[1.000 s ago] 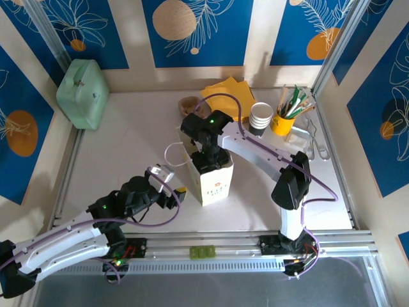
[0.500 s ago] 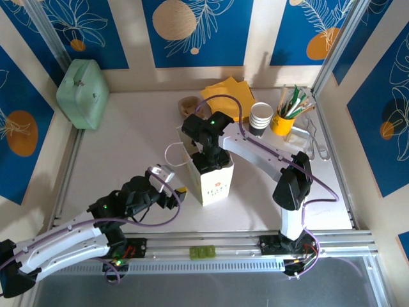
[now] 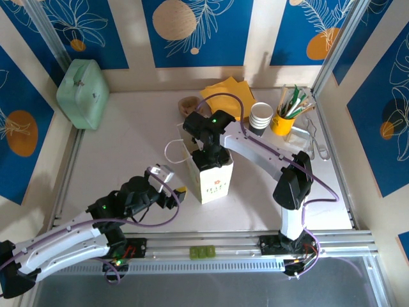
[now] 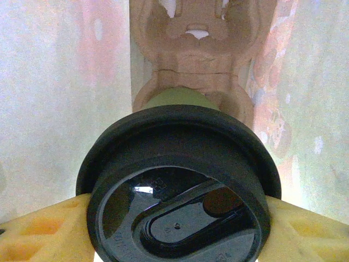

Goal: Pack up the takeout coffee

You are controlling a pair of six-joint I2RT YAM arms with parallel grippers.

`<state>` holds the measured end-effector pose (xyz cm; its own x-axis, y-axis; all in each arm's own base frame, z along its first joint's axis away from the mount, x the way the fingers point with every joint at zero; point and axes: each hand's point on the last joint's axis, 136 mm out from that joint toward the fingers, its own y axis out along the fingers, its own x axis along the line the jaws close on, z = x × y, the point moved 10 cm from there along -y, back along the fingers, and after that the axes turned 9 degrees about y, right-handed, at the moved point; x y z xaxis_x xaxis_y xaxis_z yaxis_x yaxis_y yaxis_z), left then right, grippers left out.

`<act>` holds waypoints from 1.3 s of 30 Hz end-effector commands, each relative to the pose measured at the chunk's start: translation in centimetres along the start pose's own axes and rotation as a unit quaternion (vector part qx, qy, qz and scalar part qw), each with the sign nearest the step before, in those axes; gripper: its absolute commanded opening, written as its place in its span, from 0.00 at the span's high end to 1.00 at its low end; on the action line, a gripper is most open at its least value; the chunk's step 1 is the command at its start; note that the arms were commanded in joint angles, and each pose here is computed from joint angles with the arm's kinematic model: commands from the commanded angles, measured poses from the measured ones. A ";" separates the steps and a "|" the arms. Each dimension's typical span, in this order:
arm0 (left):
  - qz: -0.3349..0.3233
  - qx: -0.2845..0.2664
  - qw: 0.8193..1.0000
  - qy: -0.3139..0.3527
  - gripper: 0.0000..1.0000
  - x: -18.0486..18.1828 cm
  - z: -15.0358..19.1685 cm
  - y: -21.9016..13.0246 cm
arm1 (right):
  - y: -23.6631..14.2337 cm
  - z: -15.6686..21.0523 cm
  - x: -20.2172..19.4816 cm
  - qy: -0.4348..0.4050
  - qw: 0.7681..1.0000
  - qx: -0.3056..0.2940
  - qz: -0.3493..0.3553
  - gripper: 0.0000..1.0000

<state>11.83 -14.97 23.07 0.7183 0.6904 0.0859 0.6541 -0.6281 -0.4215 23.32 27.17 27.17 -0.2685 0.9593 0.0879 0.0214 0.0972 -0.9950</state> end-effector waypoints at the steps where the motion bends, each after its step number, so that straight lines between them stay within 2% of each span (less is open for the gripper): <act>1: -0.007 -0.007 1.000 0.001 0.06 0.1 -0.4 -0.4 | -1.1 0.1 0.0 0.000 1.000 -0.010 -0.018 0.36; 39: -0.009 -0.002 1.000 0.000 0.05 0.0 -0.2 -0.1 | 2.1 -0.7 0.4 -0.003 1.000 0.023 -0.004 0.36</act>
<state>11.87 -14.98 23.03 0.7162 0.6924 0.0878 0.6559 -0.6248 -0.4236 23.75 27.63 26.51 -0.2712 0.9576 0.0972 0.0210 0.1068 -0.9941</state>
